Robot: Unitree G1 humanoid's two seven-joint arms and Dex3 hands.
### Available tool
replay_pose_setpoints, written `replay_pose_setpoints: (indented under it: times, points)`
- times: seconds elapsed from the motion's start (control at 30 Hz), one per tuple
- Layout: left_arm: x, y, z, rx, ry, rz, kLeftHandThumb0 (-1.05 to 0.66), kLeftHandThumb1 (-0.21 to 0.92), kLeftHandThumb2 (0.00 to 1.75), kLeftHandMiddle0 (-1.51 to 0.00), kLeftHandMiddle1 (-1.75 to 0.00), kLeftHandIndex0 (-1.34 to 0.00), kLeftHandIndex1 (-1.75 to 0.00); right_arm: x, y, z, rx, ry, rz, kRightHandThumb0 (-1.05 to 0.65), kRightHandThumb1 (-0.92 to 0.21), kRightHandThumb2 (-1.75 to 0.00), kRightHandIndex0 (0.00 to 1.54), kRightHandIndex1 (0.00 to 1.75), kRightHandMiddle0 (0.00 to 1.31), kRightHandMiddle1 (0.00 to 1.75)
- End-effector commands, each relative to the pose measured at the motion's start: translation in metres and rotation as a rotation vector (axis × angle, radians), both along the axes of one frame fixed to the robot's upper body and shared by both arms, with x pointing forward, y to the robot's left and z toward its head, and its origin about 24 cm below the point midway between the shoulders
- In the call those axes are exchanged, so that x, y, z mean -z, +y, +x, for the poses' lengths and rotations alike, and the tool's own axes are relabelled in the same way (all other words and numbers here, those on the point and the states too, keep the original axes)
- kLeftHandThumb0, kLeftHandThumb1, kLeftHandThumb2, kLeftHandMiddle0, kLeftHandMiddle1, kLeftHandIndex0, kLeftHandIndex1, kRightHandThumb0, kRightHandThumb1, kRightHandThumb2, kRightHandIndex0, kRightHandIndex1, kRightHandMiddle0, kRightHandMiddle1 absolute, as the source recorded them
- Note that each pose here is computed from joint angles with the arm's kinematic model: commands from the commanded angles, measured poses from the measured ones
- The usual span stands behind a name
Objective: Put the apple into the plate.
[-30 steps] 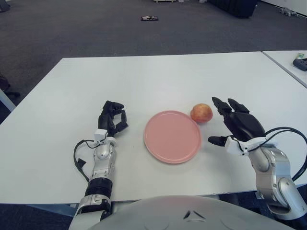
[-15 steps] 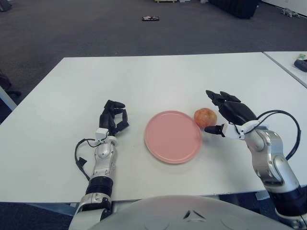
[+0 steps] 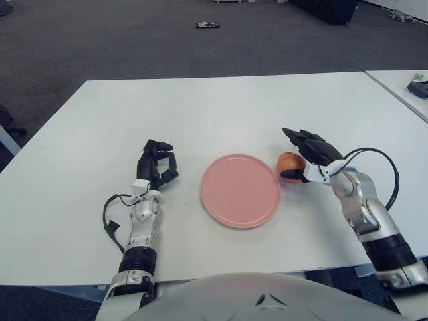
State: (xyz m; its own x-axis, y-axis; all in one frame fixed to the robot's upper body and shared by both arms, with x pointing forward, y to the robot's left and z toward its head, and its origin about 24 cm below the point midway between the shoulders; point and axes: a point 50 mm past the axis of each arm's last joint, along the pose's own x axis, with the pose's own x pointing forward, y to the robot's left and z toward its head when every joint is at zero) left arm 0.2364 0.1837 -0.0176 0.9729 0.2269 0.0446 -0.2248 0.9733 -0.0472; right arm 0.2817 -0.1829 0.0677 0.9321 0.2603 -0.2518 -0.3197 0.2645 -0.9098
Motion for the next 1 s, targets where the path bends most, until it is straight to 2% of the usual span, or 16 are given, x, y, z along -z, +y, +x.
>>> replay_pose_setpoints:
  times: [0.0,0.33,0.7,0.97]
  points:
    - [0.019,-0.001,-0.017,-0.013,0.094,-0.002,-0.42,0.49,1.11,-0.81,-1.75,-0.47,-1.75,-0.003,0.000,0.010,-0.011,-0.009,-0.021,-1.01,-0.57,-0.56,0.00,0.00,0.00,0.00]
    - [0.019,-0.002,-0.018,-0.013,0.094,-0.013,-0.42,0.49,1.11,-0.83,-1.75,-0.47,-1.75,-0.005,0.009,0.018,-0.060,0.035,-0.091,-1.05,-0.58,-0.59,0.00,0.00,0.00,0.00]
    - [0.019,-0.003,-0.019,-0.019,0.087,-0.030,-0.42,0.49,1.11,-0.82,-1.75,-0.47,-1.75,-0.002,0.010,0.023,-0.061,0.124,-0.182,-1.02,-0.57,-0.59,0.00,0.00,0.00,0.00]
    - [0.020,-0.003,-0.020,-0.024,0.090,-0.030,-0.42,0.49,1.11,-0.83,-1.75,-0.47,-1.75,-0.001,0.009,0.021,-0.091,0.157,-0.246,-1.02,-0.58,-0.61,0.00,0.00,0.00,0.00]
